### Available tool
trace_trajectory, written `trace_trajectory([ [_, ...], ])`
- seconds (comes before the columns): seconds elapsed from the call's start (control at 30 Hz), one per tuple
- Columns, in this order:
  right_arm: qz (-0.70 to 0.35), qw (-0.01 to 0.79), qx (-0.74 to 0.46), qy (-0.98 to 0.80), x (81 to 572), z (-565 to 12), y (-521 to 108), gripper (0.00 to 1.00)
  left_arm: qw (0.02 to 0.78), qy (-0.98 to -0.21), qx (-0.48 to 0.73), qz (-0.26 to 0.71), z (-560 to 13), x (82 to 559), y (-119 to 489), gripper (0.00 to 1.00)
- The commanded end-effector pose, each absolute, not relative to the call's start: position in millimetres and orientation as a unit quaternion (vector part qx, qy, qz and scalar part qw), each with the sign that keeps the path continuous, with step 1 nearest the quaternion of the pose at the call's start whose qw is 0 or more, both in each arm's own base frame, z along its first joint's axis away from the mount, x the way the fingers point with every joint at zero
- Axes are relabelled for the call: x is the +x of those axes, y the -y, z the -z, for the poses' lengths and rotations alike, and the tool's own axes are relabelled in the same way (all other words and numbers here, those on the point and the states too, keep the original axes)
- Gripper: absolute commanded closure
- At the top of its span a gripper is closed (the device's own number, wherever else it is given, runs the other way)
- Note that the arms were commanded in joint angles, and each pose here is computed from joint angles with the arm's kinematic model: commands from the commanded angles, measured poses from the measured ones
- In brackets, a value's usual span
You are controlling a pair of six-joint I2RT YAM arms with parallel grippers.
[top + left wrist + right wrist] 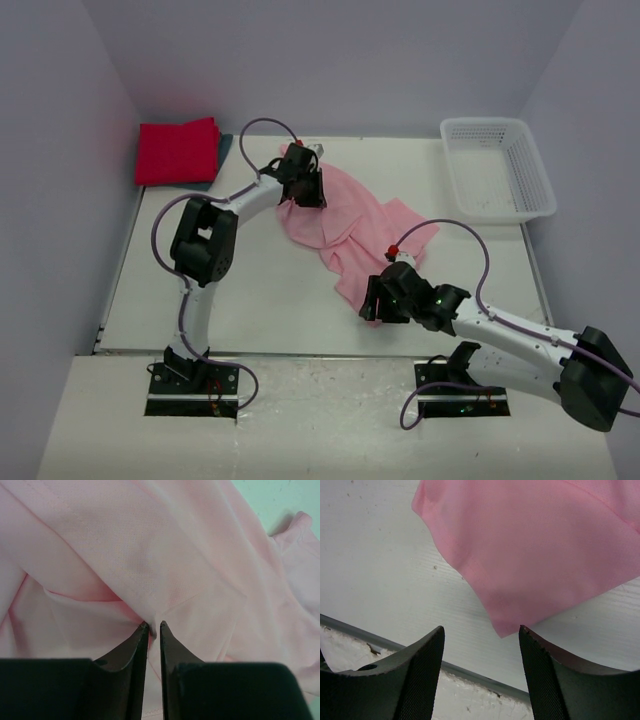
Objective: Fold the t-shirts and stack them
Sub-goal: Flatten out the tshirt
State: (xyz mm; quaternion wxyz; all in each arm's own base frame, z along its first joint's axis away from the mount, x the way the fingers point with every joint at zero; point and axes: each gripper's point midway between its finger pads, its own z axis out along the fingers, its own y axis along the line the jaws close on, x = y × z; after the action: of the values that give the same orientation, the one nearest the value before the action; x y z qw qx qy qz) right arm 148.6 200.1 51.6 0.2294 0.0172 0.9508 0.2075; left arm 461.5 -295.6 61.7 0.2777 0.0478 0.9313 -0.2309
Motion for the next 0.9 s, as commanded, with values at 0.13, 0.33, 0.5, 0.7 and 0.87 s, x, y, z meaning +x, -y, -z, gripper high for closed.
trace_trajectory([
  [0.13, -0.215, 0.242, 0.033, -0.945, 150.2, -57.1, -199.6, 0.38, 0.290, -0.923, 0.054, 0.246, -66.6, 471.7, 307.2, 0.86],
  [0.33, -0.212, 0.245, 0.057, -0.944, 149.4, -55.7, -194.2, 0.38, 0.283, -0.927, 0.053, 0.240, -54.7, 471.2, 306.3, 1.00],
  [0.5, -0.193, 0.241, 0.087, -0.947, 144.4, -46.2, -187.4, 0.40, 0.310, -0.919, 0.048, 0.239, -83.9, 468.1, 299.9, 1.00],
  [0.7, -0.147, 0.233, 0.104, -0.956, 132.7, -28.6, -177.1, 0.40, 0.357, -0.901, 0.048, 0.242, -139.0, 462.5, 290.3, 1.00],
  [0.87, -0.131, 0.218, 0.105, -0.961, 126.2, -16.5, -179.4, 0.42, 0.363, -0.895, 0.050, 0.254, -154.2, 461.2, 292.8, 1.00],
])
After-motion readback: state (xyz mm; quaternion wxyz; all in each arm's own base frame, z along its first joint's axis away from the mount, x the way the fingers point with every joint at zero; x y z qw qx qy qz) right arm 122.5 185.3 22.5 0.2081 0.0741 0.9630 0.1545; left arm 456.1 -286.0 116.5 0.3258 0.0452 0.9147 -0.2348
